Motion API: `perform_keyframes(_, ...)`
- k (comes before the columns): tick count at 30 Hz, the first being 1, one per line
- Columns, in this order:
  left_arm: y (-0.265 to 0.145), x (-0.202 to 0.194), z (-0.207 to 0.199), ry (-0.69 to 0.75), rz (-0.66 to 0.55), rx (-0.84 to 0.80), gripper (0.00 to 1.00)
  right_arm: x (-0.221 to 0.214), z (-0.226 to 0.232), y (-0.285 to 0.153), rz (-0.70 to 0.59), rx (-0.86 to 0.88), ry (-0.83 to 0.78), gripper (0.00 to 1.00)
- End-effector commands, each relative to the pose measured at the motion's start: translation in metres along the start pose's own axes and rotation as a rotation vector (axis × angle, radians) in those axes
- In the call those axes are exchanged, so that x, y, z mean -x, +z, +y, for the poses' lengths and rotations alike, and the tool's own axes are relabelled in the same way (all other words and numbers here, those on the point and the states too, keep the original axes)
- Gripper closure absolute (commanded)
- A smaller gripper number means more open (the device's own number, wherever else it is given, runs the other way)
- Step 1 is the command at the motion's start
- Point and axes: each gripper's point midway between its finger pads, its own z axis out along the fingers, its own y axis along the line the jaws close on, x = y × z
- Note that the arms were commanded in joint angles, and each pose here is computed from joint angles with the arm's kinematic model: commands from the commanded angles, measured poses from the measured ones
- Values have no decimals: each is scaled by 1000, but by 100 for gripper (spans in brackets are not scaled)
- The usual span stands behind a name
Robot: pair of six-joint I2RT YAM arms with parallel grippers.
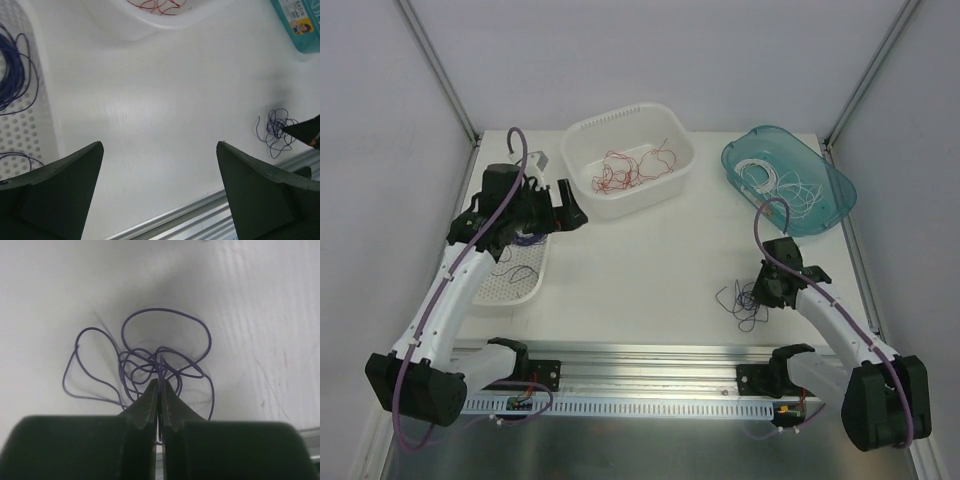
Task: Untangle the cables
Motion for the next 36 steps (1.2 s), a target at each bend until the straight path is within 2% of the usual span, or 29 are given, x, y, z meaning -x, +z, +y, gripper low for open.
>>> perform_keyframes(1,0,1,-45,47,29,-128,2,32,55,-30,-133,209,-159,99)
perform_keyframes(4,8,-10,-70,91,79,-184,2,42,99,-61,-187,358,-299,99)
perform_keyframes(7,15,-16,-89,124,108,-227,2,39,153,-105,-216,590,-457,99)
perform_keyframes(15,22,-33,-146,157,148,-393,5,41,215,-176,-328,863,-641,99)
perform_keyframes(24,28,-48,-186,285,150,-544,11,31,240,-208,-341,1045,-701,99)
perform_keyframes(28,42,-58,-186,291,187,-547,19,28,244,-217,-340,1088,-717,99)
perform_keyframes(29,45,-59,-186,291,188,-542,24,29,245,-219,-355,1092,-740,99)
perform_keyframes(36,66,-67,-180,272,225,-504,37,27,248,-231,-367,1134,-763,99)
